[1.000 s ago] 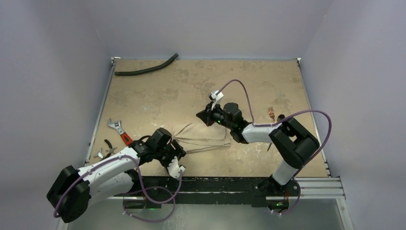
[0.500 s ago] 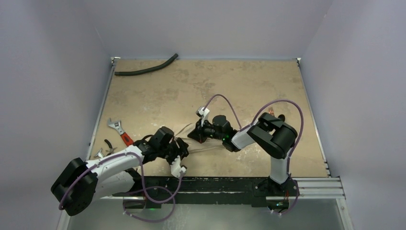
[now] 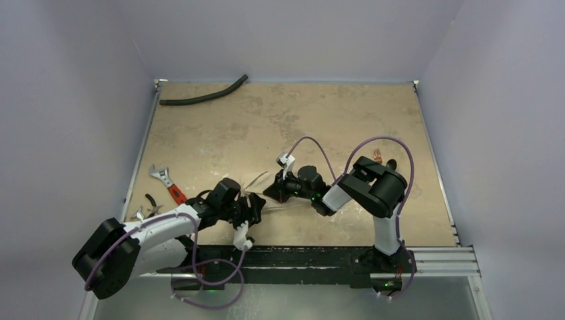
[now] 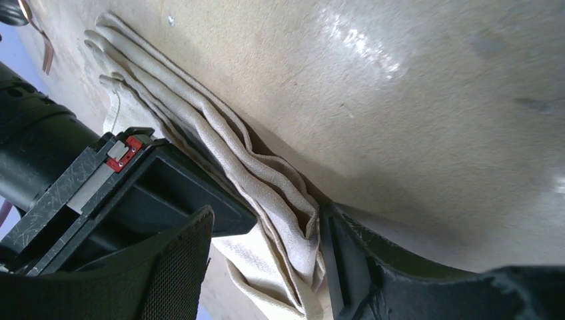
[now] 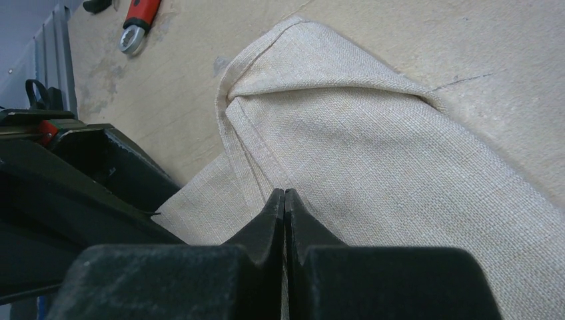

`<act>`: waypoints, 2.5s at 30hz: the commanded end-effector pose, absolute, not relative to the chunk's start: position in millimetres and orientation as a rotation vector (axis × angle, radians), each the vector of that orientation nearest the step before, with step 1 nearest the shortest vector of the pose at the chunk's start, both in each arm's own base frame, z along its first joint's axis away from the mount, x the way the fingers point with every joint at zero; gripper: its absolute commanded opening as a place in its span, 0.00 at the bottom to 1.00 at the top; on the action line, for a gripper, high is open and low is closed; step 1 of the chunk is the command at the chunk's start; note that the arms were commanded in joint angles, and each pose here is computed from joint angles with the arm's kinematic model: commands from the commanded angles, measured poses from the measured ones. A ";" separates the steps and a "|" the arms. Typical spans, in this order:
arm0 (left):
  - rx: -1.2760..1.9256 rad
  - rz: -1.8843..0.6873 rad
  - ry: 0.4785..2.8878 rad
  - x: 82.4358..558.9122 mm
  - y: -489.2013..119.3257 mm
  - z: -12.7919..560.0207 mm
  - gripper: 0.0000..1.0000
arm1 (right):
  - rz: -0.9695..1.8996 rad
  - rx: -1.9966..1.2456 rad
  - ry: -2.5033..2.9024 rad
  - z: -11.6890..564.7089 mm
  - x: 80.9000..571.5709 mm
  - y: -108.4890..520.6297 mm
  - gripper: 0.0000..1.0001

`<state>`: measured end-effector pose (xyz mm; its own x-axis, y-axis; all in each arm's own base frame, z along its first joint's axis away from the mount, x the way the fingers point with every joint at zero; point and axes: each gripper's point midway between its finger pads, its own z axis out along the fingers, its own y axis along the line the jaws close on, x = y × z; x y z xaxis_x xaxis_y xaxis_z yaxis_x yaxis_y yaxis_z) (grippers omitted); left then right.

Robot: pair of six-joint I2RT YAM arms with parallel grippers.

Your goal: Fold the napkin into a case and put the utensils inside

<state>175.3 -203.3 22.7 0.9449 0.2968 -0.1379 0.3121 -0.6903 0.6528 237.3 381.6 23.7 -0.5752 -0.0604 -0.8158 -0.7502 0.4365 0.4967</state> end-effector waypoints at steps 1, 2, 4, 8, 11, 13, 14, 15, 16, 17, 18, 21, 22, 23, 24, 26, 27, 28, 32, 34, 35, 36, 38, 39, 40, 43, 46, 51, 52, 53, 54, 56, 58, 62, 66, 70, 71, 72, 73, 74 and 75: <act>2.517 -0.127 0.514 150.8 -171.9 -26.5 0.59 | 1.123 -0.632 2.019 1.6 234.0 369.0 0.00; 2.507 -0.118 0.523 153.9 -173.6 -25.9 0.58 | 1.117 -0.628 2.025 -0.1 233.6 367.3 0.00; 2.462 -0.086 0.563 164.2 -179.5 -18.9 0.55 | 1.105 -0.620 2.031 -1.8 234.0 364.9 0.00; 2.360 -0.051 0.648 175.5 -187.0 0.3 0.44 | 1.080 -0.611 2.036 -2.8 234.9 360.4 0.00; 2.313 -0.039 0.676 174.3 -185.7 6.9 0.38 | 1.067 -0.609 2.032 -1.8 236.8 359.6 0.00; 2.301 -0.041 0.677 171.3 -184.4 9.2 0.36 | 1.061 -0.609 2.031 -1.9 237.6 359.5 0.00; 2.287 -0.038 0.675 171.1 -184.9 11.7 0.36 | 1.059 -0.608 2.031 -1.7 238.3 359.4 0.00; 2.274 -0.034 0.674 171.3 -185.5 13.4 0.35 | 1.058 -0.607 2.030 -1.3 238.8 359.5 0.00; 2.253 -0.025 0.670 173.0 -187.6 16.1 0.35 | 1.055 -0.606 2.027 -0.9 239.3 359.5 0.00; 2.237 -0.018 0.670 174.9 -189.2 17.4 0.34 | 1.052 -0.604 2.027 -1.0 240.0 359.3 0.00; 2.229 -0.012 0.664 176.8 -190.9 18.6 0.34 | 1.052 -0.603 2.023 0.2 240.3 359.7 0.00; 2.229 0.004 0.658 183.1 -194.5 16.3 0.34 | 1.051 -0.598 2.028 -0.6 240.0 358.7 0.00; 2.239 0.004 0.659 184.0 -194.5 14.2 0.34 | 1.052 -0.598 2.029 -0.7 239.4 359.0 0.00; 2.247 0.005 0.653 185.0 -195.2 13.7 0.34 | 1.052 -0.596 2.033 -1.4 238.9 358.4 0.00; 2.252 0.007 0.644 185.2 -195.6 13.6 0.34 | 1.050 -0.595 2.035 -1.9 238.8 357.8 0.00; 2.283 -0.010 0.616 179.3 -193.4 10.1 0.35 | 1.047 -0.594 2.036 -2.1 238.7 357.3 0.00; 2.312 -0.030 0.601 173.3 -190.2 7.1 0.37 | 1.046 -0.593 2.035 -1.7 238.9 356.9 0.00; 2.343 -0.047 0.576 167.4 -187.5 5.4 0.39 | 1.045 -0.594 2.037 -2.0 238.7 356.9 0.00; 2.476 -0.124 0.499 146.9 -167.0 -6.6 0.49 | 1.046 -0.602 2.035 -1.9 238.6 357.4 0.00; 2.553 -0.145 0.447 141.2 -154.0 -16.2 0.54 | 1.047 -0.604 2.035 -1.8 238.3 357.7 0.00; 2.574 -0.145 0.431 142.0 -150.7 -20.0 0.56 | 1.049 -0.603 2.032 -0.6 238.5 357.9 0.00; 2.583 -0.135 0.422 144.7 -149.7 -22.7 0.58 | 1.049 -0.604 2.032 -0.5 238.5 357.9 0.00; 2.569 -0.086 0.411 154.0 -152.6 -27.1 0.60 | 1.052 -0.605 2.034 -1.0 237.5 358.0 0.00; 2.553 -0.040 0.390 159.3 -154.8 -29.1 0.61 | 1.054 -0.603 2.032 -0.3 237.3 357.8 0.00; 2.548 0.001 0.360 162.5 -155.0 -31.9 0.61 | 1.057 -0.600 2.036 -0.8 236.7 357.5 0.00; 2.575 0.022 0.302 160.5 -151.4 -39.8 0.61 | 1.063 -0.601 2.043 -3.1 234.5 356.8 0.00; 2.591 0.005 0.254 151.7 -147.8 -46.0 0.61 | 1.076 -0.597 2.051 -4.3 231.7 356.1 0.00; 2.525 -0.015 0.286 154.0 -157.6 -40.0 0.61 | 1.081 -0.587 2.048 -3.8 233.1 357.0 0.00; 2.496 -0.024 0.298 154.9 -162.1 -35.7 0.61 | 1.078 -0.583 2.053 -5.3 233.1 356.7 0.00; 2.468 -0.029 0.296 155.7 -166.7 -30.8 0.61 | 1.076 -0.578 2.056 -6.0 233.7 356.3 0.00; 2.438 -0.038 0.311 156.8 -170.8 -25.7 0.60 | 1.074 -0.575 2.060 -7.2 233.2 356.2 0.00; 2.392 -0.054 0.324 157.4 -177.4 -17.0 0.58 | 1.073 -0.567 2.064 -8.2 233.2 355.6 0.00; 2.375 -0.073 0.326 154.8 -179.6 -13.9 0.55 | 1.072 -0.559 2.069 -9.2 233.7 355.4 0.00; 2.354 -0.093 0.312 150.5 -182.1 -14.3 0.48 | 1.058 -0.557 2.072 -9.1 235.2 355.1 0.00; 2.345 -0.096 0.283 150.9 -185.9 -16.6 0.43 | 1.044 -0.560 2.077 -9.3 236.3 355.0 0.00; 2.363 -0.090 0.295 157.5 -186.7 -21.8 0.36 | 1.039 -0.563 2.088 -11.2 233.6 353.8 0.00; 2.358 -0.085 0.291 159.7 -188.4 -21.3 0.34 | 1.041 -0.563 2.092 -12.0 232.5 353.7 0.00; 2.345 -0.073 0.278 162.6 -191.5 -18.2 0.33 | 1.040 -0.565 2.093 -12.4 231.8 353.8 0.00; 2.336 -0.076 0.274 163.2 -193.5 -16.6 0.31 | 1.041 -0.567 2.094 -13.0 230.9 354.3 0.00; 2.327 -0.079 0.270 163.6 -195.3 -14.9 0.28 | 1.040 -0.567 2.095 -13.1 230.7 354.3 0.00; 2.319 -0.082 0.274 164.6 -196.8 -13.0 0.25 | 1.042 -0.570 2.091 -12.2 230.4 354.8 0.00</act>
